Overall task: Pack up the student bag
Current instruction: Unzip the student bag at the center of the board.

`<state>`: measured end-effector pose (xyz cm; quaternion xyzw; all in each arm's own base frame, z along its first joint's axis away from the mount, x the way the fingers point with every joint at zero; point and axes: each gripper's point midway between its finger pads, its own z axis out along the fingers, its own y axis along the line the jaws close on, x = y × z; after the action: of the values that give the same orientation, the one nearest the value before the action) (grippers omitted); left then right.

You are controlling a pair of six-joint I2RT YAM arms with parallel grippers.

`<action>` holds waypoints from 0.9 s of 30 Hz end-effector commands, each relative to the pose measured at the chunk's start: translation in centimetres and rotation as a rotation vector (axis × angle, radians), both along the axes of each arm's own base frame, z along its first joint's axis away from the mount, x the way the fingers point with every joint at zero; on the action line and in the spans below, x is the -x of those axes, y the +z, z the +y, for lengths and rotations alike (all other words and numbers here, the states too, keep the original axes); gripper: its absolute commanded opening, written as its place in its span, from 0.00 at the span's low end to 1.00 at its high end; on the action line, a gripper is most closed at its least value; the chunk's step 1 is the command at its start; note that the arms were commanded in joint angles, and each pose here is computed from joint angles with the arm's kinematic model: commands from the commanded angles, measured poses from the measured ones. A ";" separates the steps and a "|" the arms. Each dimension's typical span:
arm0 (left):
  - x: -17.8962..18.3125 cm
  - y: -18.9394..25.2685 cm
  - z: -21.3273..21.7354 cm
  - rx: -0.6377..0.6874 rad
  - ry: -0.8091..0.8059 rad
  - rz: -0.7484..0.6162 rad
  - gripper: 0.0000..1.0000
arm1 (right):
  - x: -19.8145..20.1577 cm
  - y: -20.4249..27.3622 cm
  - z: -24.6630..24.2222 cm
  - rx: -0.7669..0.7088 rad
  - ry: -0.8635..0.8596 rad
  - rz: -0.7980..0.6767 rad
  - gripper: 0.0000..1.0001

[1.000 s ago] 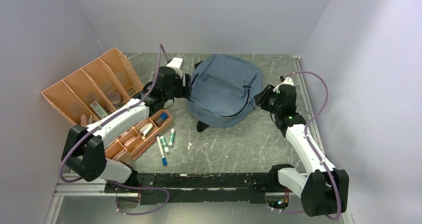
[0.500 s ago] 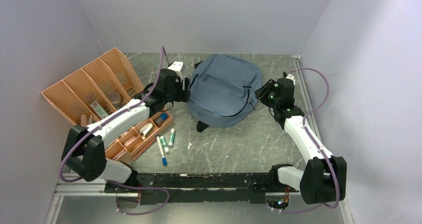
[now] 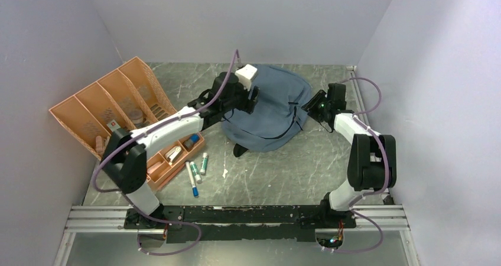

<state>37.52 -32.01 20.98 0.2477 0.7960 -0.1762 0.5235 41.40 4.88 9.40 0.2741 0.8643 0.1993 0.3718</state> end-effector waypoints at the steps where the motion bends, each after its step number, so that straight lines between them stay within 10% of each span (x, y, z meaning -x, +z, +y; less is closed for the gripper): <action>1: -2.1 2.1 -4.8 0.012 -0.102 -0.084 0.75 | -1.6 0.3 0.7 -0.098 0.069 -0.028 0.46; 27: -1.4 0.4 -10.0 -0.080 -0.214 -0.081 0.73 | -3.3 -6.1 1.4 -0.094 0.157 0.105 0.51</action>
<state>39.48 -41.78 20.74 0.3456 0.7577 -0.1852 0.5216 45.10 6.25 5.27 0.2427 0.8743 0.2709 0.3215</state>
